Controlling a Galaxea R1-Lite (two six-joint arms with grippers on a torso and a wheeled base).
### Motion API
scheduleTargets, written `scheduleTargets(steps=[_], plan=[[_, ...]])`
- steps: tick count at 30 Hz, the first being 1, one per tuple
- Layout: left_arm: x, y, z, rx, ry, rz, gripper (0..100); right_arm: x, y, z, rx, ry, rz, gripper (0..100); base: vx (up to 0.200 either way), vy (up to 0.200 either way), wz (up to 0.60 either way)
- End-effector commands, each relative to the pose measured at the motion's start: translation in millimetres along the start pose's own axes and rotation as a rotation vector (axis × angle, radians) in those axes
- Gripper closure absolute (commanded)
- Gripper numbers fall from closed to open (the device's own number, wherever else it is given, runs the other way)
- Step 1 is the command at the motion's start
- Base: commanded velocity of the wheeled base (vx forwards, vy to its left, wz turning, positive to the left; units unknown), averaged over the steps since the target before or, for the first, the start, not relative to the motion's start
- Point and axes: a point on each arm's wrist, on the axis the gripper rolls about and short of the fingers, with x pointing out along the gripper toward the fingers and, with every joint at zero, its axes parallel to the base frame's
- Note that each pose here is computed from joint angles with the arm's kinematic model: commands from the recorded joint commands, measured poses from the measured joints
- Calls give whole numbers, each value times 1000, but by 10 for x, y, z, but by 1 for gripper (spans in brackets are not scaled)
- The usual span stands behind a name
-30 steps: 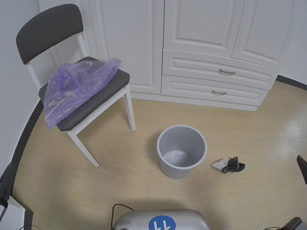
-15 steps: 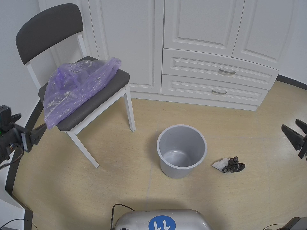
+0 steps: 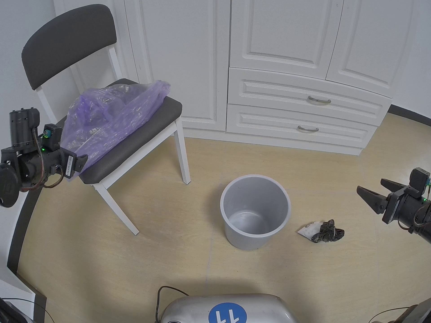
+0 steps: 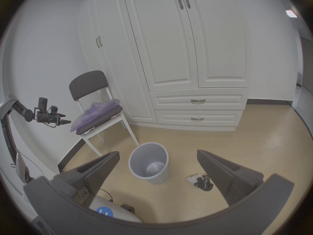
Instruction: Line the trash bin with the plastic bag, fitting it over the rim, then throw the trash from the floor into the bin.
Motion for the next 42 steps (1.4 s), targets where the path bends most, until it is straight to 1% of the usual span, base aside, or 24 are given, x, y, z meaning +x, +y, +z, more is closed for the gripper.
scheduleTargets(steps=[1,6,13,16,18,19,21,24,34,36,37,40,42], plan=[[453,-64,-34,20,58,0,0,74,-12,-86,9,42,3,0,0,0,0],[568,-141,-89,33,83,-21,0,78,-12,-83,12,42,3,0,0,0,0],[718,-241,-48,46,78,-41,0,84,-12,-73,33,39,2,0,0,0,0],[829,-230,-48,98,96,8,0,70,-7,-62,30,32,5,0,0,0,0],[878,-206,-26,111,85,46,0,67,-6,-60,30,31,5,0,0,0,0],[887,-207,-26,112,82,49,0,67,-9,-60,30,30,3,0,0,0,0],[976,-197,3,104,50,72,0,67,-9,-60,30,30,3,0,0,0,0],[995,-166,43,100,37,83,0,68,-19,-51,30,27,-2,0,0,0,0],[786,21,233,81,-25,125,0,63,-22,-27,31,15,-6,0,0,0,0],[780,72,309,72,-50,143,0,63,-13,-15,31,10,-1,0,0,0,0],[780,72,309,72,-50,143,0,63,-13,-15,31,10,-1,0,0,0,0],[806,136,505,60,-112,170,0,69,-1,4,28,2,6,0,0,0,0],[819,142,571,56,-132,176,0,71,0,21,28,-9,6,0,0,0,0]])
